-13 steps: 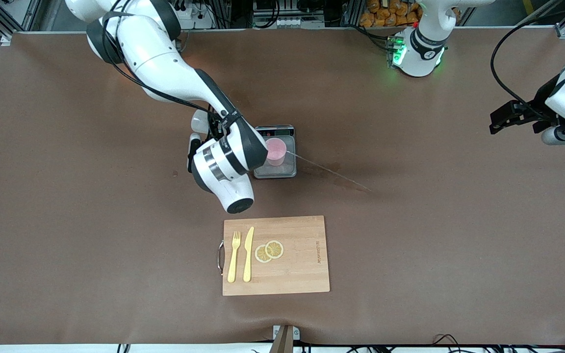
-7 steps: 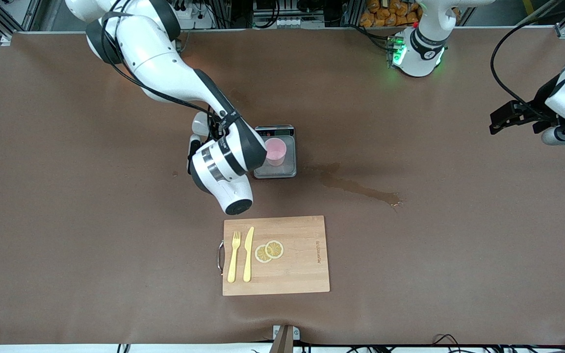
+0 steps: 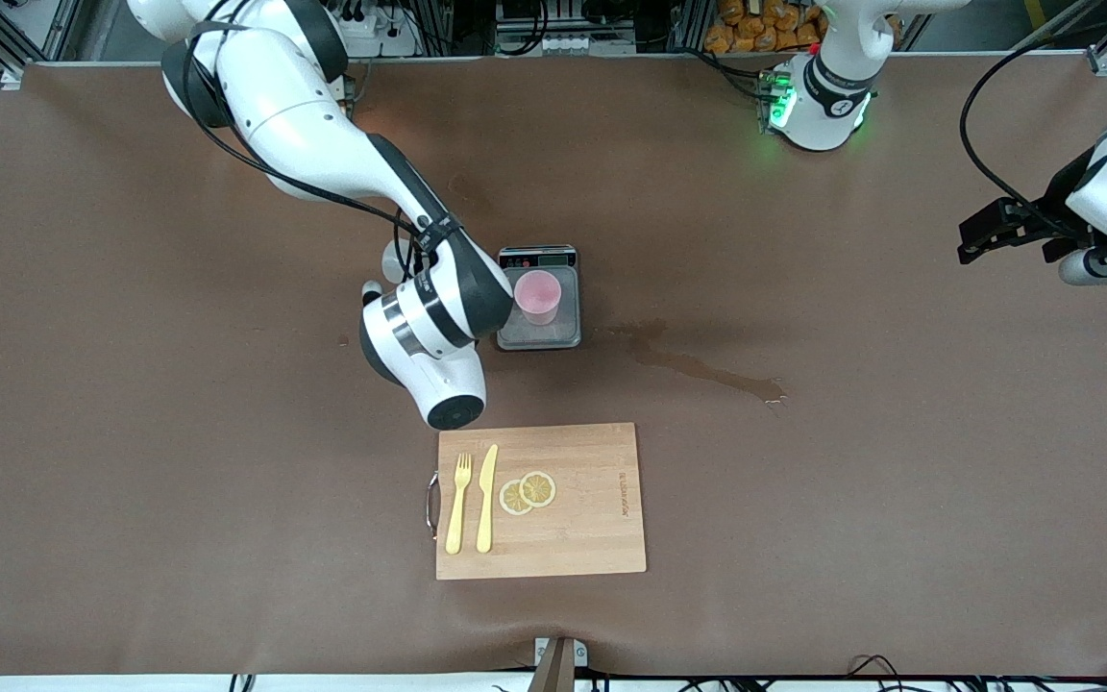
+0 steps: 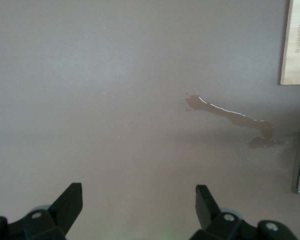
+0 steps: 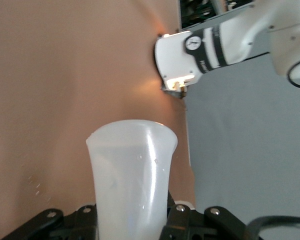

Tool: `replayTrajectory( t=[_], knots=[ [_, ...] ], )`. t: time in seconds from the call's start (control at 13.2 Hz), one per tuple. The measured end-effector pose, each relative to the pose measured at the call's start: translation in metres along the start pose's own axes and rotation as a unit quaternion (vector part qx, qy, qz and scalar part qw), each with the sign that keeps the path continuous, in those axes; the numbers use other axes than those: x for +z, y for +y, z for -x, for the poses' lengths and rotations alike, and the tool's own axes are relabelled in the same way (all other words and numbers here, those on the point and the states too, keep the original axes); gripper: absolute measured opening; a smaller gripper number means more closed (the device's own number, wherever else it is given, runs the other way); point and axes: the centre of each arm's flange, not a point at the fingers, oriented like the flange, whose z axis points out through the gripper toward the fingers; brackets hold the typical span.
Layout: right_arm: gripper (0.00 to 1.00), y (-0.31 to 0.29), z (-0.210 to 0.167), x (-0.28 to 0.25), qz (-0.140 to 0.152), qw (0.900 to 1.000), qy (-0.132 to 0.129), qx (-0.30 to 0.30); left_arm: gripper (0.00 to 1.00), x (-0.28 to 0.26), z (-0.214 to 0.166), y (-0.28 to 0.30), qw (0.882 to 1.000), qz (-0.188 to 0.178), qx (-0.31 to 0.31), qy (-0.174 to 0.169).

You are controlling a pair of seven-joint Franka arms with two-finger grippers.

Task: Add sauce to pink cup with both arms
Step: 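Move the bottle back from the cup with the right gripper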

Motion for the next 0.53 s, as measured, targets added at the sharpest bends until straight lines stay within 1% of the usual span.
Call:
replayTrajectory(
  t=[0.15,0.3,0.53],
  knots=[
    [0.37,-0.004,-0.008,-0.008,-0.019,0.999,-0.013,-0.040,1.00,0.001,0.000,0.000,1.000,0.000,0.000,0.000],
    [0.37,-0.010,-0.025,-0.017,-0.038,0.995,-0.029,-0.087,1.00,0.000,0.000,0.001,1.000,0.000,0.001,0.002],
    [0.37,-0.010,-0.073,-0.036,-0.060,0.984,-0.058,-0.156,1.00,0.000,-0.001,0.001,1.000,0.000,0.001,0.004]
  ],
)
